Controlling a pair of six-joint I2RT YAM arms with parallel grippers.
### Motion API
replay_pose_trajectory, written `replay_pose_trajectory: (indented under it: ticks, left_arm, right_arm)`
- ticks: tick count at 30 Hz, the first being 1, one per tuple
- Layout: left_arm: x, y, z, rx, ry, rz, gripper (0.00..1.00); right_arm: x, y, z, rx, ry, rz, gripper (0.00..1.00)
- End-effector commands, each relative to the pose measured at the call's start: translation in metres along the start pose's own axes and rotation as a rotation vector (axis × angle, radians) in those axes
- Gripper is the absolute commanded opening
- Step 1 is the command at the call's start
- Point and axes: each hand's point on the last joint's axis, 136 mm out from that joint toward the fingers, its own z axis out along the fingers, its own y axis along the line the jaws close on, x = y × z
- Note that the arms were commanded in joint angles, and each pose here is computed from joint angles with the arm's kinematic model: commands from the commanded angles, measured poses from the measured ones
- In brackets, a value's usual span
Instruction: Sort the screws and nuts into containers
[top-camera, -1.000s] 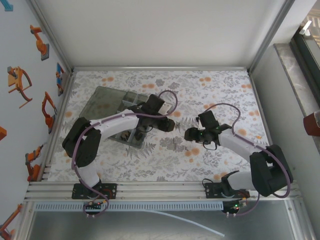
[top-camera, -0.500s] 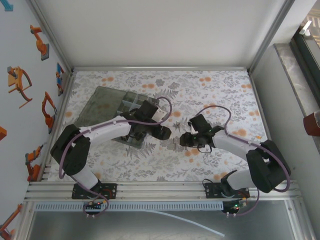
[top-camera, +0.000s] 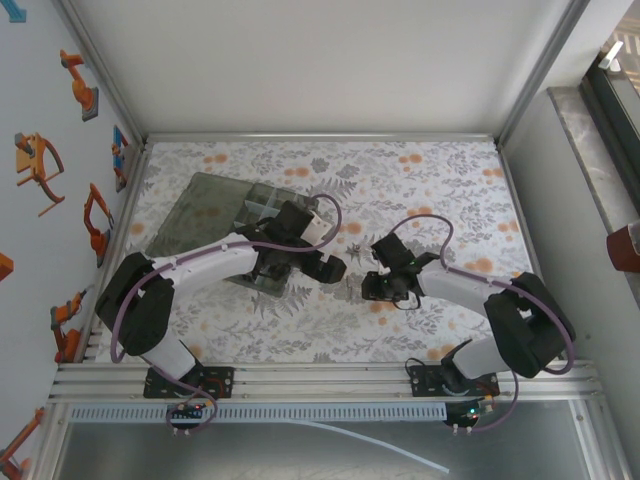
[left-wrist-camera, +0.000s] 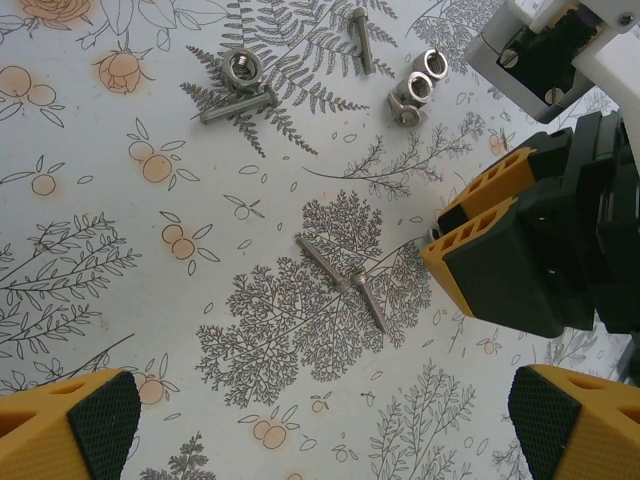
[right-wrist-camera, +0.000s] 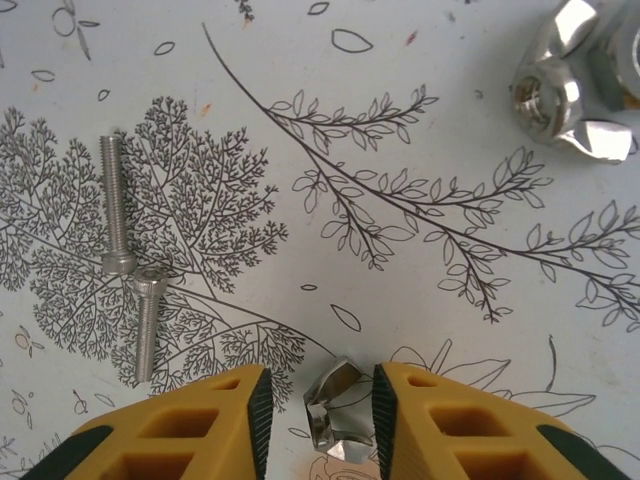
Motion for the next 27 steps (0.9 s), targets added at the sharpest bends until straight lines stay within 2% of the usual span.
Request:
replay_pose_trajectory:
  ticks: [1,11,16,22,27]
  left_arm:
    - [0.002,-0.005,-0.006,0.005,-0.004,0.026,0.97]
    - [-0.001,-0.002,-0.004,-0.009,-0.007,0.026,0.97]
    - [0.0,0.002,-0.003,-0.033,-0.005,0.026,0.97]
    - [-0.001,0.004,-0.002,-0.041,-0.009,0.028,0.97]
    - [-0.004,0.008,-0.006,-0.069,-0.02,0.03,0.97]
  right_arm:
    - [0.006,-0.001,0.003,0.025,0.03,0.005,0.26]
    - [0.012,-0.001,0.002,0.062,0.057,-0.025,0.24]
    - [0.014,0.001,0.004,0.061,0.075,-0.025,0.16]
    - [0.013,0.0,0.003,0.073,0.073,-0.028,0.13]
    - [-0.004,0.011,-0.004,0.055,0.03,-0.061,0.11]
